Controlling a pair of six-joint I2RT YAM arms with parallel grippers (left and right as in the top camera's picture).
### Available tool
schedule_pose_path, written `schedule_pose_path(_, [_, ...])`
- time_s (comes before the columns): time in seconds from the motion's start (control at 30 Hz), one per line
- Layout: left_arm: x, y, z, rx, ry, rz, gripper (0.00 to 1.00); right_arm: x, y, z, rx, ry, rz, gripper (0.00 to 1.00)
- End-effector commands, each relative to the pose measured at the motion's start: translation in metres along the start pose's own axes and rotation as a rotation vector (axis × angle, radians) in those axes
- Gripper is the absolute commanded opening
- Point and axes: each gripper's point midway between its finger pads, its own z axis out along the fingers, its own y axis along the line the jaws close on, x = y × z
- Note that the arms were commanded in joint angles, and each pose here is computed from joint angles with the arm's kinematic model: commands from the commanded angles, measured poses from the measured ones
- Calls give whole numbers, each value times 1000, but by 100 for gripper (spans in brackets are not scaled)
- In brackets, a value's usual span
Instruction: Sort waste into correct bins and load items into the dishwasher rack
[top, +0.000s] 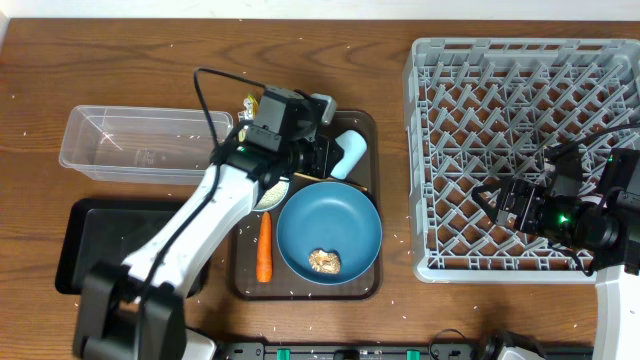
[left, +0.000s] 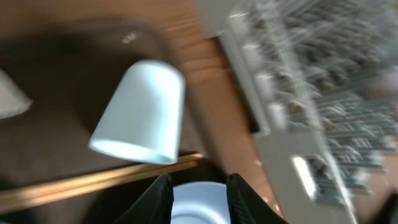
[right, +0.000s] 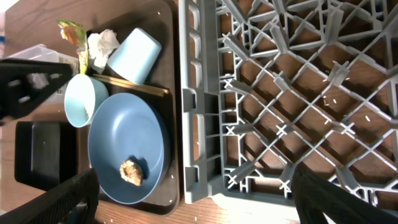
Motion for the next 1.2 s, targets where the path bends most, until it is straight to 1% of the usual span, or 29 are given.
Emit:
schedule_pose_path(0.0, [0,33,17,-134,-8,-216,37,-1,8,-1,-27,1,-36,92])
schedule_pose_path(0.07, [6,40,27,-146,11,-312,42,1,7,-1,-22,6,-33,92])
schedule_pose_path(0.1, [9,43,31,-151,18,-341,43,1,6,-1,-18,9,-30,92])
schedule_pose_path(0.2, [7,46,41,-147,8,-366,45,3,4,-1,-1,14,-28,92])
schedule_pose_path(0.3, [-3,47,47,-131,-27,-353,52,3,3,-1,2,14,-27,92])
schedule_pose_path(0.43, [-8,49,57,-118,-52,-364,53,3,3,-1,2,14,-28,92])
schedule_pose_path(0.67, [5,65,86,-134,-17,-387,52,3,3,-1,3,17,-26,92])
schedule_pose_path(0.7, [5,66,89,-132,-18,-386,49,4,3,-1,3,17,-26,92])
schedule_pose_path(0.77, [2,66,91,-125,-32,-377,36,4,3,-1,3,18,-25,92])
schedule_pose_path(0.9, [-11,63,91,-103,-76,-334,27,4,3,-1,3,21,-23,92])
schedule_pose_path(0.97, [-12,62,91,-100,-81,-322,19,4,3,-1,3,21,-24,92])
schedule_pose_path(1.0, [-12,62,91,-100,-81,-322,12,4,3,-1,3,21,-24,92])
schedule_pose_path(1.07, [-13,62,90,-99,-82,-321,7,4,3,-1,3,21,-23,92])
schedule_pose_path(1.17, [-16,55,86,-73,-83,-276,6,4,3,-1,3,20,-24,92])
